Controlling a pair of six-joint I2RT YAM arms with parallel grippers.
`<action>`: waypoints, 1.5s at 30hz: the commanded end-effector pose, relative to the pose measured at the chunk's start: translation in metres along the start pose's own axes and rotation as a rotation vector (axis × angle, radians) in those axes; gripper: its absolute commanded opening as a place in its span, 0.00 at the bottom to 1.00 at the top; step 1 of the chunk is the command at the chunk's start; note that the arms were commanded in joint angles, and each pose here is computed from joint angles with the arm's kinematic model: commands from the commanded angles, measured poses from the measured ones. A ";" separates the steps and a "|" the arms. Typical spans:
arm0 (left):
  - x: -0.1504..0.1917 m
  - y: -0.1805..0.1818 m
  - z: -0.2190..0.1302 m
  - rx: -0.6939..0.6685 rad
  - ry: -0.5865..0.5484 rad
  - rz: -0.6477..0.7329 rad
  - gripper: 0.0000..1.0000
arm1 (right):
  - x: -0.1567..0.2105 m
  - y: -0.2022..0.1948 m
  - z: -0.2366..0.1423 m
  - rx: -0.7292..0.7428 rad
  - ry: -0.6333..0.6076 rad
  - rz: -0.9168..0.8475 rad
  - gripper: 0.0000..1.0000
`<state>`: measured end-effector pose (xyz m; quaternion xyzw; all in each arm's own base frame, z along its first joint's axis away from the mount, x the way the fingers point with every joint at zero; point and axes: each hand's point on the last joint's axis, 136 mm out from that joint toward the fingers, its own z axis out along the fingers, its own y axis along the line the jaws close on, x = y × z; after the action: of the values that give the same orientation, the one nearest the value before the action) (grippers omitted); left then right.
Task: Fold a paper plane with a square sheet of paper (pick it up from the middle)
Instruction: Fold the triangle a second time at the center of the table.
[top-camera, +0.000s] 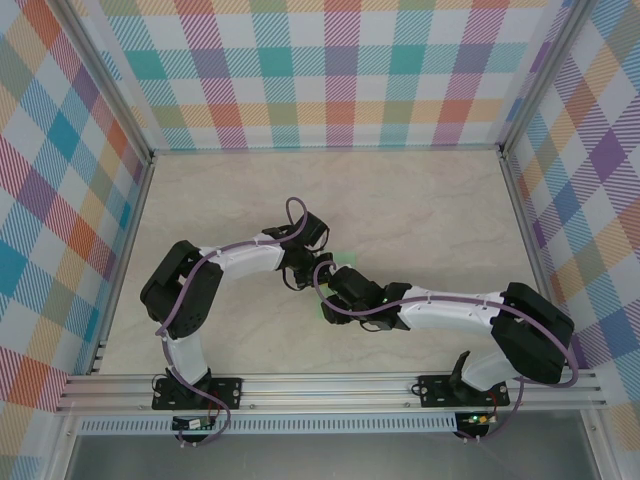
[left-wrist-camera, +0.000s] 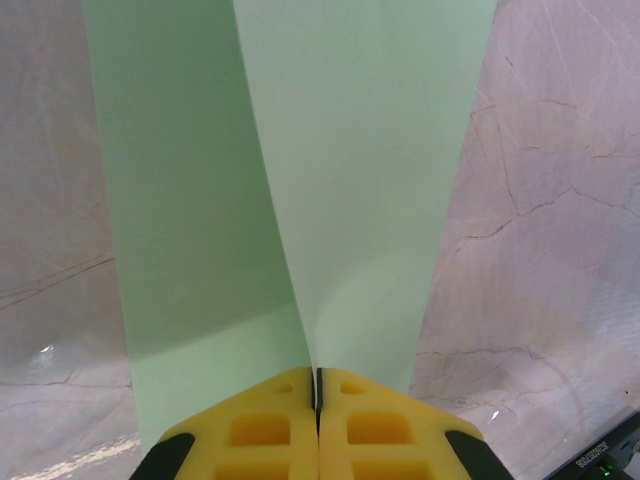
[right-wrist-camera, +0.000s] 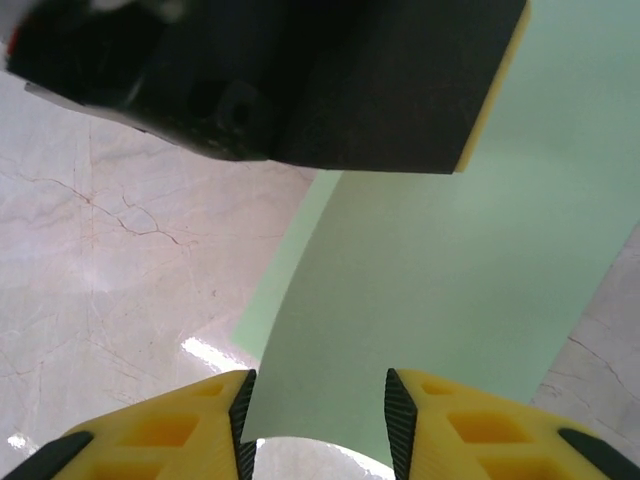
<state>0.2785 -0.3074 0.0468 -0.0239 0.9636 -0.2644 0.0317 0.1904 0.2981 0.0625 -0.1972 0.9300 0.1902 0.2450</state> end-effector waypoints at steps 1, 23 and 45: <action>-0.003 -0.006 -0.005 0.021 0.000 -0.009 0.05 | -0.009 0.001 -0.007 0.012 -0.030 -0.005 0.38; -0.016 0.003 -0.038 -0.052 -0.146 -0.058 0.46 | -0.015 -0.003 -0.021 -0.163 0.029 0.060 0.03; 0.032 0.006 -0.031 0.030 -0.177 -0.090 0.22 | -0.005 -0.036 -0.009 -0.304 0.302 0.102 0.08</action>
<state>0.2461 -0.2751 0.0732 -0.0912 0.9553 -0.2592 0.1094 0.2105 0.2649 0.0616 -0.1917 0.9275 0.3117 0.0770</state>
